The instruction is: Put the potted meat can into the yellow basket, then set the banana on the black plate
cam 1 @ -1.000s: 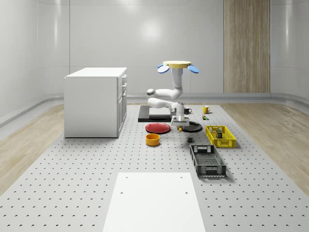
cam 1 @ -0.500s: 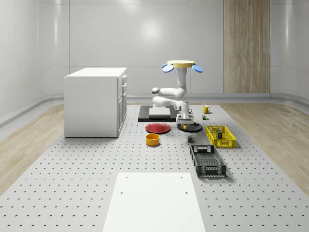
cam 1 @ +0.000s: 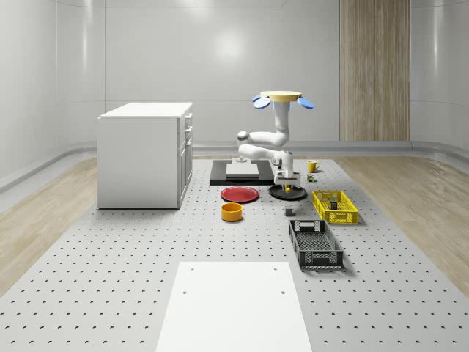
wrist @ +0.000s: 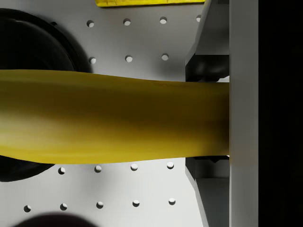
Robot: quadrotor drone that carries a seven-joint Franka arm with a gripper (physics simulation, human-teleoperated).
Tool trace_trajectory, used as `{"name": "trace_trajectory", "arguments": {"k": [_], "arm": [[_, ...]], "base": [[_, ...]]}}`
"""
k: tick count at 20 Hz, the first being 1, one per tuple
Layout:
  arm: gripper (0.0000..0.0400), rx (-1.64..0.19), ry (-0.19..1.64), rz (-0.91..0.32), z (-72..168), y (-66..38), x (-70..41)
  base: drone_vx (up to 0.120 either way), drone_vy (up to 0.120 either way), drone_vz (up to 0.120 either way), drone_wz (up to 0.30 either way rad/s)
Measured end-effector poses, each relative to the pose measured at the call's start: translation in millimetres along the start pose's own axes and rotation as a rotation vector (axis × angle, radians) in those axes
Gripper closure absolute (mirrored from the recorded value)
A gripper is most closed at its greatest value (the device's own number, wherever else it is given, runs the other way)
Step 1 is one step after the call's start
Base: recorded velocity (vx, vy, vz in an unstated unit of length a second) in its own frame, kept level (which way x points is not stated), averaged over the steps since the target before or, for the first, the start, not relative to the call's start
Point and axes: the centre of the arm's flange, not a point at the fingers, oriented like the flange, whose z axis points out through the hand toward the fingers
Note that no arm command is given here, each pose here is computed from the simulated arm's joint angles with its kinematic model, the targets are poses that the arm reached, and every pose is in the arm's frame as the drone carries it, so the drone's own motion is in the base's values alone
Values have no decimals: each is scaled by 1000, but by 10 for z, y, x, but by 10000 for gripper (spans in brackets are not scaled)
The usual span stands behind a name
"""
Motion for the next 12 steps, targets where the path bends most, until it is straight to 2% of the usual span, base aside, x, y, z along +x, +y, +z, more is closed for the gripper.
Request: {"name": "trace_trajectory", "arguments": {"k": [5, 9, 12], "arm": [[203, 0, 0, 0, 0, 0, 0], [203, 0, 0, 0, 0, 0, 0], [203, 0, 0, 0, 0, 0, 0]], "base": [[-120, 120, 0, 0], [-120, 0, 0, 0], [-120, 0, -107, 0]]}}
